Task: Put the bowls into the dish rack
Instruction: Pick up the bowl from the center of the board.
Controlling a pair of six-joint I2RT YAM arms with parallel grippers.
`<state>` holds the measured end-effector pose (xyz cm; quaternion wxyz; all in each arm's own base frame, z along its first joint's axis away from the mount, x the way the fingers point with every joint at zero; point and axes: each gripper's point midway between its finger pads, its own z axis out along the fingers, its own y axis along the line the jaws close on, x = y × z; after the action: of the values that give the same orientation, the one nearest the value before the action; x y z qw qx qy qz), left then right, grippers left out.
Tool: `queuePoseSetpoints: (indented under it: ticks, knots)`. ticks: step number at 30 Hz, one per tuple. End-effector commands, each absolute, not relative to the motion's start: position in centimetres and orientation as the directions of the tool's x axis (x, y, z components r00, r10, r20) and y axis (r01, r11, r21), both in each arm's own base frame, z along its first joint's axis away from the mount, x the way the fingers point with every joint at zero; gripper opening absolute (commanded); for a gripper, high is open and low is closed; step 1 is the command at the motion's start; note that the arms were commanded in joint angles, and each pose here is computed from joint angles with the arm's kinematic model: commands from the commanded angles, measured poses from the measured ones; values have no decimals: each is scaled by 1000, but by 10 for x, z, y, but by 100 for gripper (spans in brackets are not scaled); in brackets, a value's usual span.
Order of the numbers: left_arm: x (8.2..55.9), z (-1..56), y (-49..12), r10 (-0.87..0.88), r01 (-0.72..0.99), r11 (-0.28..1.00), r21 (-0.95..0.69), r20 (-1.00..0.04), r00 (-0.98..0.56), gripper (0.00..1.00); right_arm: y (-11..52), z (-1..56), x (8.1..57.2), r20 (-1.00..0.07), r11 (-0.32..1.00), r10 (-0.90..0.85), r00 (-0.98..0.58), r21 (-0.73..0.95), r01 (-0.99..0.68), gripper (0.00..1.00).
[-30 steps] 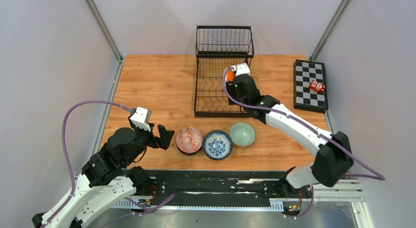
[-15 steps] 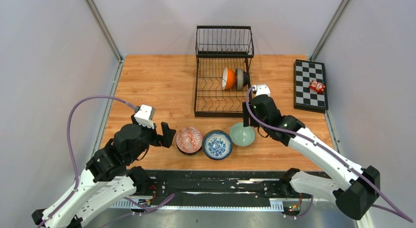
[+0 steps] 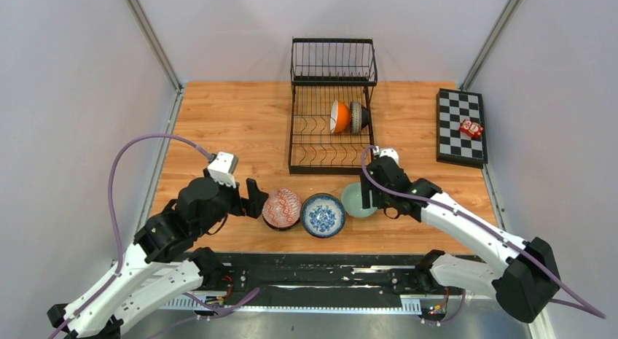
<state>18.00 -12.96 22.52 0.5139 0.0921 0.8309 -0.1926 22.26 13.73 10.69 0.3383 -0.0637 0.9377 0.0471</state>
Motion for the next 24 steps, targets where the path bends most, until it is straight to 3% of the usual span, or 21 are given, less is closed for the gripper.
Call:
queuePoseSetpoints:
  ticks: [1, 24]
  knots:
    - [179, 235, -142, -73, 383, 882, -273, -885, -460, 100, 138, 83, 216, -577, 990, -53, -815, 74, -116, 75]
    - [181, 220, -159, -46, 411, 865, -289, -860, -508, 100, 137, 39, 230, -524, 989, 43, -851, 142, -38, 52]
